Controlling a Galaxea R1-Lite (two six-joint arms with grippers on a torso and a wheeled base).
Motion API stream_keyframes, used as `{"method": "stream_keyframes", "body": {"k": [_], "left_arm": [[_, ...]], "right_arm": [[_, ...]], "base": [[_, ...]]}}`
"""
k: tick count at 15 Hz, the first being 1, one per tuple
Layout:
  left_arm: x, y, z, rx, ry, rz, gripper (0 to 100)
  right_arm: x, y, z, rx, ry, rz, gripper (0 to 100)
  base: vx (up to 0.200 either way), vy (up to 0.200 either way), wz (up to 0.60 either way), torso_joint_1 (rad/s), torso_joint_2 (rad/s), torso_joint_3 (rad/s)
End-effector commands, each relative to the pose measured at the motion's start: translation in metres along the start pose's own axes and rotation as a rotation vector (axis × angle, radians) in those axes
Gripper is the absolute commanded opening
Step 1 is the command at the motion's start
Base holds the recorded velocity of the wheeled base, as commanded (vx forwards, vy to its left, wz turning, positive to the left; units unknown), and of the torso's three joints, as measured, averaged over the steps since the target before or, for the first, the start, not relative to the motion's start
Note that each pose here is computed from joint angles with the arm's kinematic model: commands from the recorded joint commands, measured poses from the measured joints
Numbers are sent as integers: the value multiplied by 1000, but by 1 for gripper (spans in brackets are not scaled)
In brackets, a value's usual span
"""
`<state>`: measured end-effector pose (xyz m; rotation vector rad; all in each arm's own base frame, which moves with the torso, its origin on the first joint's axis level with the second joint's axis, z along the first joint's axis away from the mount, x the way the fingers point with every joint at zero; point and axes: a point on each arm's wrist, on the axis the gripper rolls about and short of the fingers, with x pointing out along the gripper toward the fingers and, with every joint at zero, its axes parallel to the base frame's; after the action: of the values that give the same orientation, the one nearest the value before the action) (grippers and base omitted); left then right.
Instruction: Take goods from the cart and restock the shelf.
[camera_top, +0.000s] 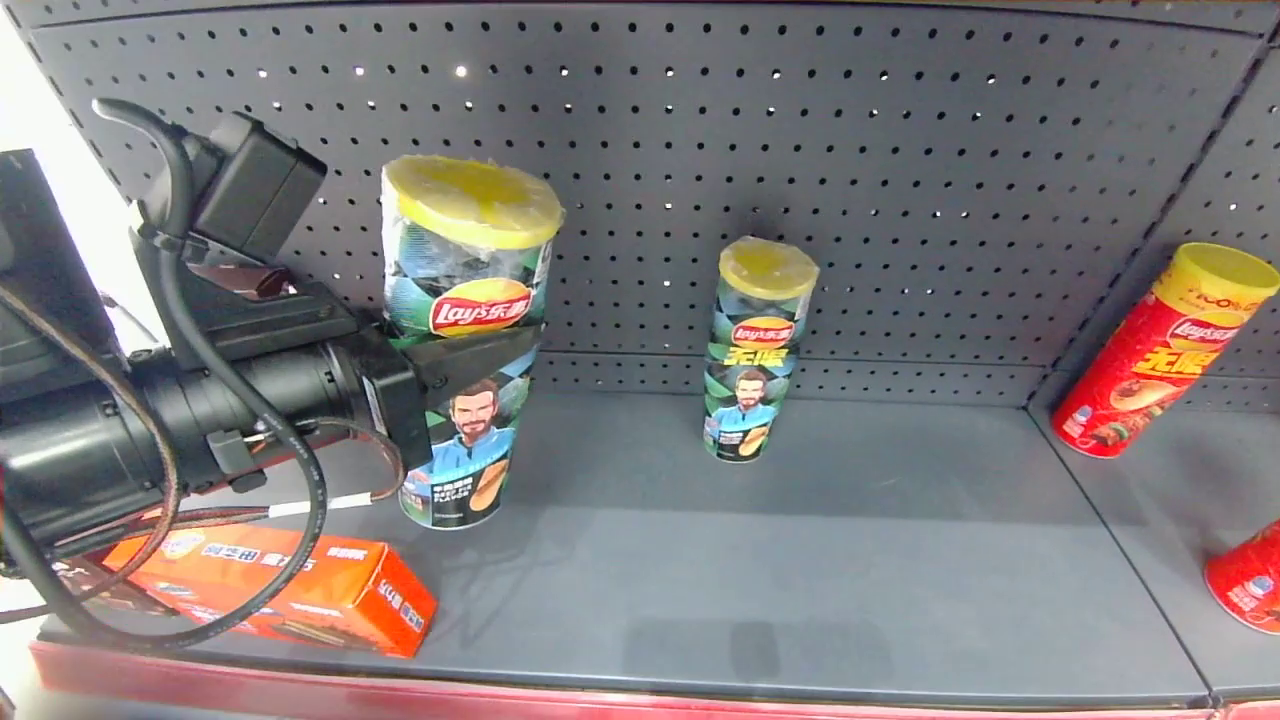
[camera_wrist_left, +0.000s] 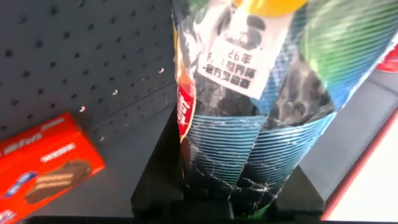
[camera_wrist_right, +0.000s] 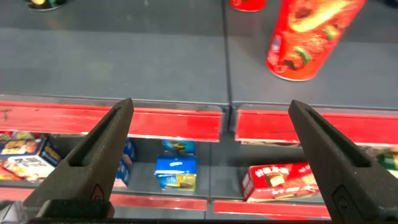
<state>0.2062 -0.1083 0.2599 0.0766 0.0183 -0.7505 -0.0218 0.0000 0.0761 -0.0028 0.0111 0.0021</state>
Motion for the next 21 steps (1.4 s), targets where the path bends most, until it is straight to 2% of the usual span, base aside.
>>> {"method": "stream_keyframes", "body": {"k": [1, 5, 10, 11, 20, 21], "left_arm": [[-2, 0, 1, 2, -4, 2, 0], [-2, 0, 1, 2, -6, 4, 0], [-7, -2, -8, -6, 21, 1, 0], [-7, -2, -8, -6, 21, 1, 0], [-7, -2, -8, -5, 18, 4, 0], [-7, -2, -4, -2, 8, 6, 0]], "right_arm": [[0, 0, 0, -2, 0, 1, 100], [0, 0, 0, 1, 0, 2, 100], [0, 0, 0, 1, 0, 1, 100], [0, 0, 0, 1, 0, 1, 100], [0, 0, 0, -2, 0, -17, 100], [-5, 0, 42, 7, -77, 30, 100]], "base": [[0, 0, 0, 0, 0, 0], [0, 0, 0, 0, 0, 0], [0, 0, -120, 0, 0, 1], [0, 0, -600, -2, 2, 2], [0, 0, 0, 0, 0, 0], [0, 0, 0, 0, 0, 0]]}}
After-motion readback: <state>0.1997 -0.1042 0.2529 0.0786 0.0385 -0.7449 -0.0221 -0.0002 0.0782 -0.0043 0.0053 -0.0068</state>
